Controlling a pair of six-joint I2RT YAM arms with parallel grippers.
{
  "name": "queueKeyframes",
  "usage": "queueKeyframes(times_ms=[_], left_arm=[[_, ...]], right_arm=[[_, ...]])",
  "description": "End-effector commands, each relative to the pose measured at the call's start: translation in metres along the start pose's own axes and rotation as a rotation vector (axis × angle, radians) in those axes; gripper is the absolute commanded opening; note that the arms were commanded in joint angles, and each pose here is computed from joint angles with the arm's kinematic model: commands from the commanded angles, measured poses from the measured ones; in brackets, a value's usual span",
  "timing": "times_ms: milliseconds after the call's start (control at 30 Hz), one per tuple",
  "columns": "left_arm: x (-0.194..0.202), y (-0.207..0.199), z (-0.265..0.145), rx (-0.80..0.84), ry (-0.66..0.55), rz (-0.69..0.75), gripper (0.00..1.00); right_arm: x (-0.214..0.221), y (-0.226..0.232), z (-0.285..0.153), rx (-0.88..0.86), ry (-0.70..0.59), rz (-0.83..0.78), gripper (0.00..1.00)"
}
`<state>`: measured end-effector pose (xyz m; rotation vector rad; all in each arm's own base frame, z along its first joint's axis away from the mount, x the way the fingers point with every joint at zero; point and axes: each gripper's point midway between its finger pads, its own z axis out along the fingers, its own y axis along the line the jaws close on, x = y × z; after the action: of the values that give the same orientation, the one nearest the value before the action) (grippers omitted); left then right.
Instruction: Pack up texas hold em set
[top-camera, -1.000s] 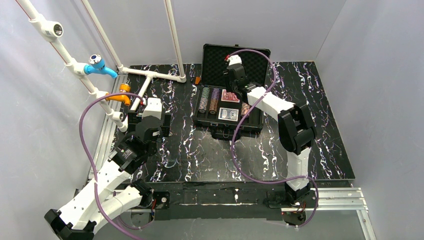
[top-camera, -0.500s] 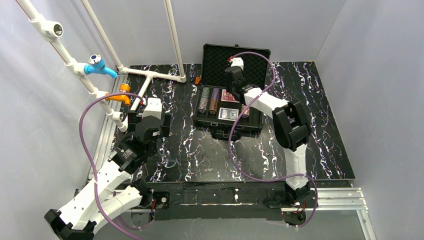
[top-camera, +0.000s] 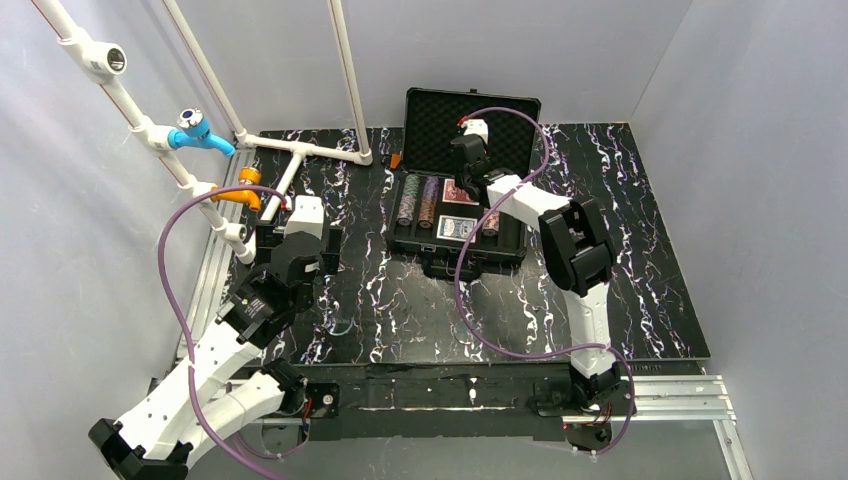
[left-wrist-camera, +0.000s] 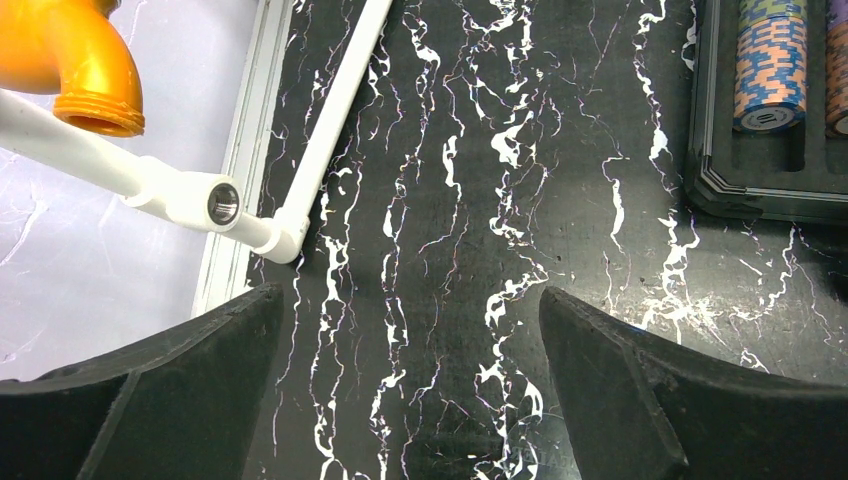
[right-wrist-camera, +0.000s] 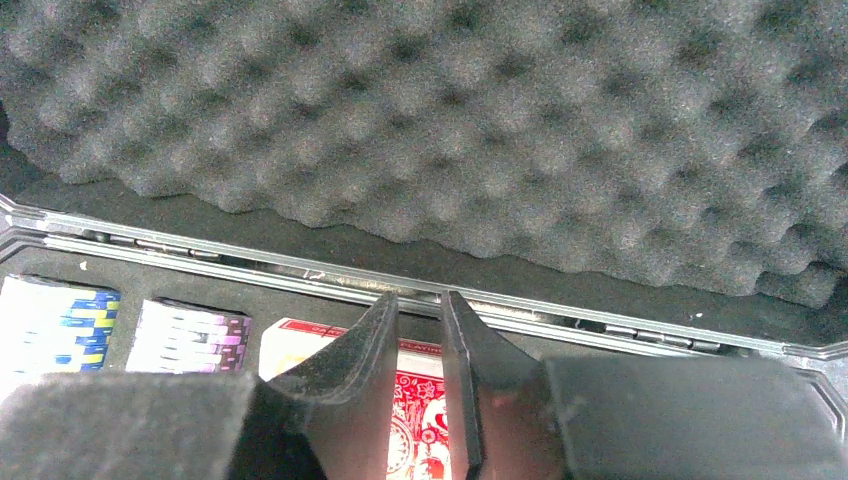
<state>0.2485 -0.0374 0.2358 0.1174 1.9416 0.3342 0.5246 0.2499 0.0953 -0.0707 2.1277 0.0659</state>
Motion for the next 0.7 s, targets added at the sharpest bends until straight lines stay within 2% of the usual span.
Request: queueKeyframes(times_ms=[0, 667], left_arm=[[-0.007, 0.006, -0.003, -0.014, -0.022, -0.025, 0.99], [-0.007, 0.007, -0.004, -0.016, -0.023, -0.026, 0.99]], right_arm=[[-0.005, 0.003, -0.004, -0.016, -0.017, 0.036, 0.3], [0.051, -0.005, -0.021, 0.022, 0.068, 0.017, 0.28]])
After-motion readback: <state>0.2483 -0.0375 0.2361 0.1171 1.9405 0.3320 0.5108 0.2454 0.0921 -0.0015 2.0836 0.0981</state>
